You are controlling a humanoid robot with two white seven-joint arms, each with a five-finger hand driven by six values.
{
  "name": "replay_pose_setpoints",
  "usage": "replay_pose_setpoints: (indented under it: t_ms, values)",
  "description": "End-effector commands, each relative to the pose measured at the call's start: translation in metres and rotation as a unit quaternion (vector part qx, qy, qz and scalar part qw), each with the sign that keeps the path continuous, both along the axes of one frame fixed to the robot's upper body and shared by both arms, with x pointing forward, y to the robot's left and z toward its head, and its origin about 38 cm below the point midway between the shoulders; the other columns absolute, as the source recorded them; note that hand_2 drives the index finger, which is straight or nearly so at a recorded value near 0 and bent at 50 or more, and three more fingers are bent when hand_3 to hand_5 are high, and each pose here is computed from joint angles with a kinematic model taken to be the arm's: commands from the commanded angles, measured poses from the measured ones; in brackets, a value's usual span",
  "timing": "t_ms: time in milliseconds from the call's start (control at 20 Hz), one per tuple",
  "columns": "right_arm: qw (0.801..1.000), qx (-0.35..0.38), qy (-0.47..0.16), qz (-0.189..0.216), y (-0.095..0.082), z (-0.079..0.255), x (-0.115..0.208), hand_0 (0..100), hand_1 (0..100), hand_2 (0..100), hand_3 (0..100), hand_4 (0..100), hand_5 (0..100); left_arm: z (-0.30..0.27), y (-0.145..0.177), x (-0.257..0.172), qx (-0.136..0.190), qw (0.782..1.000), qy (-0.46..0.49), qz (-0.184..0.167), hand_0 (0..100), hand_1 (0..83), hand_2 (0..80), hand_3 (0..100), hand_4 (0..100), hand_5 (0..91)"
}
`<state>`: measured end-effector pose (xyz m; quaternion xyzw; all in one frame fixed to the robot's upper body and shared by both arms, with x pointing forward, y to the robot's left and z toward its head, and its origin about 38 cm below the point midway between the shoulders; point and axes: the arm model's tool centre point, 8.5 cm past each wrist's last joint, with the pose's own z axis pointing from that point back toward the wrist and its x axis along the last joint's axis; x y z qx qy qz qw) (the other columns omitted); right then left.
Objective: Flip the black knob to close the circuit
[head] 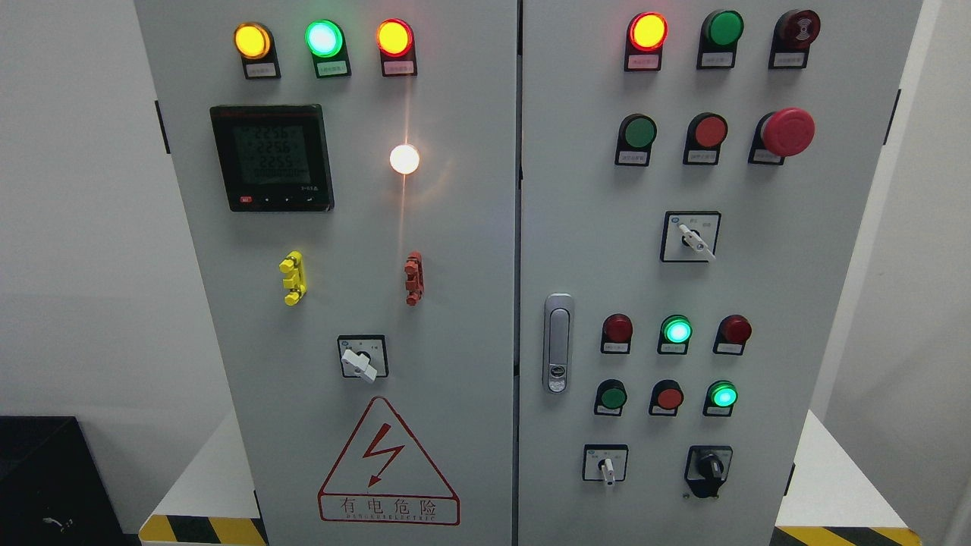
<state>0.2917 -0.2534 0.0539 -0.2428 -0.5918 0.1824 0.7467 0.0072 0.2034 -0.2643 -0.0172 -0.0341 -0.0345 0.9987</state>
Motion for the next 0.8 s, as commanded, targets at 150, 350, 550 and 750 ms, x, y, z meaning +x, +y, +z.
replay_pose_setpoints:
  t_ms: [150, 350, 550, 750]
  values:
    - [0.995, -0.084, -0.056, 0.01, 0.009, 0.056, 0.011, 0, 0, 87, 100, 92, 99, 0.0, -0.001, -0.006, -0.002, 1.0, -0.001, 0.001, 12, 55.6, 0.0, 0, 0, 0.0]
    - [0.99, -0.129, -0.062, 0.012, 0.014, 0.067, 0.02, 0, 0, 87, 100, 92, 99, 0.0, -0.001, -0.006, -0.002, 1.0, -0.001, 0.001, 12, 55.6, 0.0, 0, 0, 0.0]
    - [0.981, -0.183, -0.062, 0.003, 0.011, 0.08, 0.037, 0, 0, 87, 100, 92, 99, 0.0, -0.001, -0.006, -0.002, 1.0, -0.001, 0.001, 12, 55.6, 0.0, 0, 0, 0.0]
    - [0.97, -0.235, -0.055, -0.013, 0.007, 0.084, 0.044, 0, 0, 86, 100, 92, 99, 0.0, -0.001, -0.006, -0.002, 1.0, -0.001, 0.001, 12, 55.6, 0.0, 0, 0, 0.0]
